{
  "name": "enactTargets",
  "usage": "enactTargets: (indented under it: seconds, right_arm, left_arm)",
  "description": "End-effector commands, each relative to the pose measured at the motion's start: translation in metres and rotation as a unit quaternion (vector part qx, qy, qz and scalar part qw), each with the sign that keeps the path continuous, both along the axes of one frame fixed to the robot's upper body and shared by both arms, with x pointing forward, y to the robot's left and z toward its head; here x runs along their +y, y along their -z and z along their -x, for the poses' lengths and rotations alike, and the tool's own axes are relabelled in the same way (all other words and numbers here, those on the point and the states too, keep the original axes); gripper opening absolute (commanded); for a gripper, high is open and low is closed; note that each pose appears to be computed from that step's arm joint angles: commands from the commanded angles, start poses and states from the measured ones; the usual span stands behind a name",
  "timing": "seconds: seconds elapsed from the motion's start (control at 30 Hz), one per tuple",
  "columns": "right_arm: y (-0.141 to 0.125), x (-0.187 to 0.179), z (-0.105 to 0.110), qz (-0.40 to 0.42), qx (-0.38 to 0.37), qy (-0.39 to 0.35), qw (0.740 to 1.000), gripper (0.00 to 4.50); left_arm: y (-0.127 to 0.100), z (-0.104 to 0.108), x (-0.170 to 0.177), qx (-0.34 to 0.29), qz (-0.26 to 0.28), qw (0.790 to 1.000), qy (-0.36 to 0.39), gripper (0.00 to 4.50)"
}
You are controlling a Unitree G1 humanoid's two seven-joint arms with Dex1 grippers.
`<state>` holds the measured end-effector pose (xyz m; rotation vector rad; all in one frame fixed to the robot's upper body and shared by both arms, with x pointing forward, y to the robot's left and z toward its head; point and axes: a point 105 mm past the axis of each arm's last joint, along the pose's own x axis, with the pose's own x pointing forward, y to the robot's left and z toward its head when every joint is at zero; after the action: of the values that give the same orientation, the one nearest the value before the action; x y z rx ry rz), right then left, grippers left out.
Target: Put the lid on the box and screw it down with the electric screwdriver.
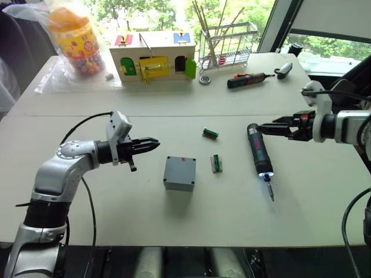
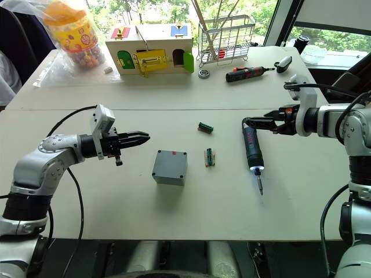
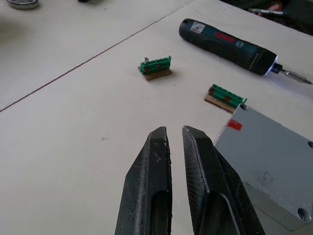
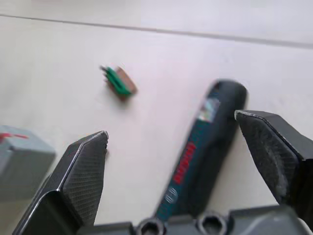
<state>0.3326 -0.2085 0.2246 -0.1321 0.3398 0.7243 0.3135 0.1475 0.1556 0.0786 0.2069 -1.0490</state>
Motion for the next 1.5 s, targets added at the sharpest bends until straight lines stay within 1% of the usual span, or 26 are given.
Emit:
enactTargets:
  seconds: [0.03,0.07,0.13,0.2,0.27,0.43,0.57,0.7,0.87,1.0,1.13,1.23,1.3,1.33,1.47,1.5]
  right_arm:
    - [0.013,0.051,0.04,0.003,-0.034,-0.137,0.99,4.48]
    - [0.022,0.065,0.053,-0.005,-0.025,-0.172,0.985,4.48]
    - [0.046,0.081,0.073,0.017,-0.002,-0.218,0.976,4.48]
    - [0.067,0.088,0.085,0.046,0.01,-0.244,0.969,4.48]
    - [0.079,0.097,0.091,0.025,0.028,-0.252,0.967,4.48]
    - [0.097,0.115,0.094,0.008,0.044,-0.262,0.964,4.48]
    - [0.106,0.128,0.093,-0.006,0.056,-0.266,0.962,4.48]
    - [0.106,0.143,0.092,-0.027,0.066,-0.275,0.959,4.48]
    - [0.1,0.162,0.094,-0.053,0.078,-0.272,0.958,4.48]
    - [0.101,0.16,0.095,-0.041,0.084,-0.256,0.962,4.48]
    - [0.094,0.139,0.089,0.017,0.04,-0.244,0.969,4.48]
    - [0.089,0.125,0.08,0.051,0.009,-0.239,0.97,4.48]
    - [0.087,0.12,0.071,0.057,-0.011,-0.233,0.971,4.48]
    - [0.087,0.12,0.068,0.057,-0.014,-0.232,0.971,4.48]
    - [0.093,0.126,0.058,0.065,-0.028,-0.247,0.967,4.48]
    - [0.095,0.129,0.057,0.064,-0.029,-0.251,0.965,4.48]
  left_arm:
    - [0.014,0.01,-0.002,0.016,-0.035,0.999,0.017,0.45]
    - [0.022,0.013,-0.004,0.021,-0.051,0.998,0.023,0.45]
    - [0.033,0.017,-0.007,0.034,-0.066,0.997,0.032,0.45]
    - [0.037,0.018,-0.008,0.037,-0.075,0.996,0.035,0.45]
    - [0.04,0.019,-0.01,0.038,-0.078,0.995,0.039,0.45]
    - [0.038,0.015,-0.02,0.035,-0.068,0.996,0.048,0.45]
    - [0.039,0.009,-0.028,0.031,-0.072,0.995,0.06,0.45]
    - [0.036,0.0,-0.034,0.016,-0.079,0.994,0.071,0.45]
    - [0.03,-0.022,-0.043,-0.011,-0.066,0.996,0.055,0.45]
    - [0.033,-0.031,-0.044,-0.025,-0.066,0.997,0.041,0.45]
    - [0.031,-0.034,-0.027,-0.032,-0.081,0.996,0.021,0.45]
    - [0.032,-0.03,-0.008,-0.025,-0.099,0.995,0.008,0.45]
    - [0.035,-0.022,0.002,-0.014,-0.113,0.993,0.01,0.45]
    - [0.036,-0.017,0.004,-0.007,-0.114,0.993,0.015,0.45]
    - [0.045,0.016,0.0,0.038,-0.107,0.992,0.055,0.45]
    - [0.047,0.02,-0.001,0.042,-0.107,0.992,0.058,0.45]
